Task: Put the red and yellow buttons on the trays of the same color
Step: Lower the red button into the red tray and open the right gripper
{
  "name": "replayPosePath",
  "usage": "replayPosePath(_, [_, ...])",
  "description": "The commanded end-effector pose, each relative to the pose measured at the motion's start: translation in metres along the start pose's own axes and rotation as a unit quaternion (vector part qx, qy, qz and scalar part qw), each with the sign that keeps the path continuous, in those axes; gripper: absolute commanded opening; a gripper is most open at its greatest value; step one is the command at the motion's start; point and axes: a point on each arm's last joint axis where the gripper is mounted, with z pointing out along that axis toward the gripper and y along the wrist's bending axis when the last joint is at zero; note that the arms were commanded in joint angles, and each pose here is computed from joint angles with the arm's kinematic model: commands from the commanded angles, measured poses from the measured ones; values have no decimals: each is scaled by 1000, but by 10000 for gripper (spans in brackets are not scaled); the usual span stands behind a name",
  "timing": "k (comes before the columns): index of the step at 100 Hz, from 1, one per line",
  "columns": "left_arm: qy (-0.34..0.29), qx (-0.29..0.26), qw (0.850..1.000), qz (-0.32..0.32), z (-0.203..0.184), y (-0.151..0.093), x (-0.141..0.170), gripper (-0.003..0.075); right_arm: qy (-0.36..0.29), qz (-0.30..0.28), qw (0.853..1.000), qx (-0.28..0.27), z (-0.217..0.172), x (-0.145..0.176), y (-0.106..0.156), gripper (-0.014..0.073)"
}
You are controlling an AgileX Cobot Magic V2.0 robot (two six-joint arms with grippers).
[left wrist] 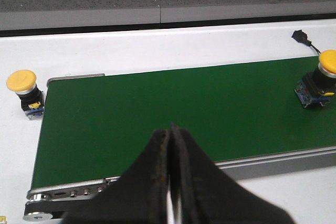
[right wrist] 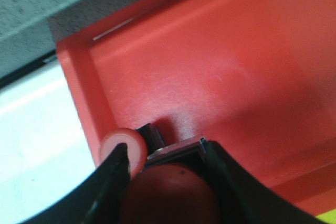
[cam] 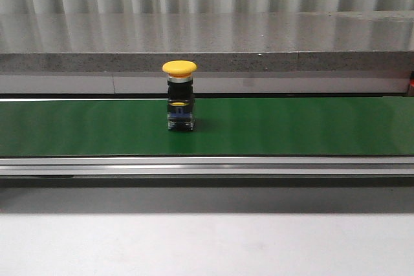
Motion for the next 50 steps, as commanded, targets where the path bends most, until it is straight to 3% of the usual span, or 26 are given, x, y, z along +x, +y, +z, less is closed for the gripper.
replayPosePath(1, [-49,5,999,1,-4,-2,-14,-20,-58,1,998,-3,-16,-16,3,171])
replayPosePath(41, [-49,5,999,1,-4,-2,-14,-20,-49,32,998,9,53,-10,-18,173])
replayPosePath(50, [-49,5,999,1,-4,-2,-14,-20,-47,38,998,8,59,-9,-20,218])
